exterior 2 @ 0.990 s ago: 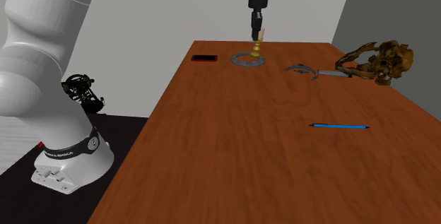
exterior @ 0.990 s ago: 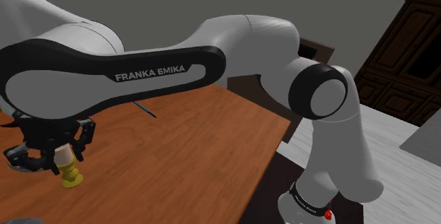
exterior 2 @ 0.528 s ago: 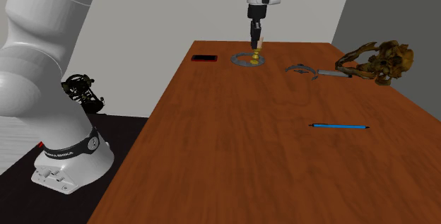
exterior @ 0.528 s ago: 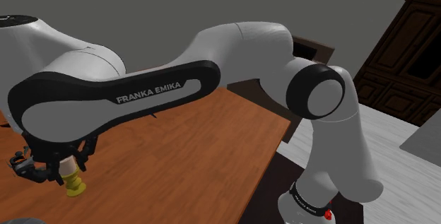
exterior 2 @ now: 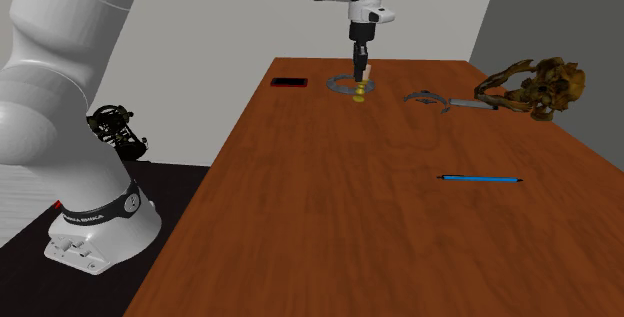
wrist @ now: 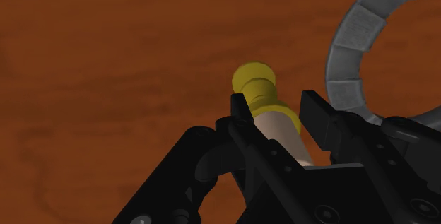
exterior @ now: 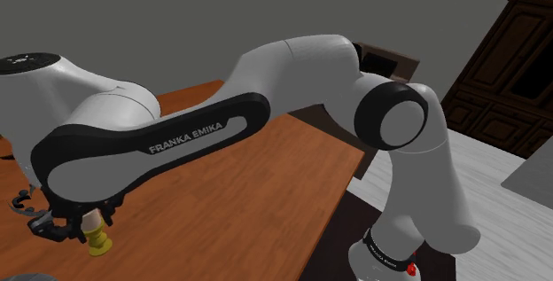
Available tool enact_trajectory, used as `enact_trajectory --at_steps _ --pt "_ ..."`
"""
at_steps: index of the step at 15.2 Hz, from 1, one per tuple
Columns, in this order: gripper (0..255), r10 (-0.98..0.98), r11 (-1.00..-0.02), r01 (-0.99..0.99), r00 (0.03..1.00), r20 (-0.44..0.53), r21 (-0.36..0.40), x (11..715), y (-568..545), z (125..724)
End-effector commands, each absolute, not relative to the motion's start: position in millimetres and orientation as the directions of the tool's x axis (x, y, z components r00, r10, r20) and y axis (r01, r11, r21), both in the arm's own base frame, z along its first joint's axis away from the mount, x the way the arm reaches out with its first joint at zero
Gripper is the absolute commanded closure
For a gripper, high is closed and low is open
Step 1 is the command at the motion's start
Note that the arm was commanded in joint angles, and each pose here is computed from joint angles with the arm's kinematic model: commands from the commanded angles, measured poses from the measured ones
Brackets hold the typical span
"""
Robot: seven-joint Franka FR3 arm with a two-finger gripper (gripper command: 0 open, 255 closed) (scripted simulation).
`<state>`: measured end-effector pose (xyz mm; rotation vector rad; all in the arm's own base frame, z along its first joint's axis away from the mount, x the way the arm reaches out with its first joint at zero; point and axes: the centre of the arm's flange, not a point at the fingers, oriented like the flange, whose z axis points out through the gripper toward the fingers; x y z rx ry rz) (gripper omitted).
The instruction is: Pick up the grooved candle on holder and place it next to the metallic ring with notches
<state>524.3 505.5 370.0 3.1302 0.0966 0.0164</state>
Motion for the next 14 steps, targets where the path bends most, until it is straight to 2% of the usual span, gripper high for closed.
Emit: enact_trajectory --at_steps 1,7,8,14 --pt "255 0.062 -0.998 0.062 0.998 0.011 0.010 524.3 506.2 367.0" --pt "255 0.062 -0.998 0.062 0.998 0.011 0.010 524.4 506.2 367.0" --pt "0 0.062 -0.998 0.062 0.998 0.011 0.010 524.4 506.2 367.0" --pt "0 0.062 -0.998 0.062 0.998 0.011 0.010 524.2 506.3 380.2"
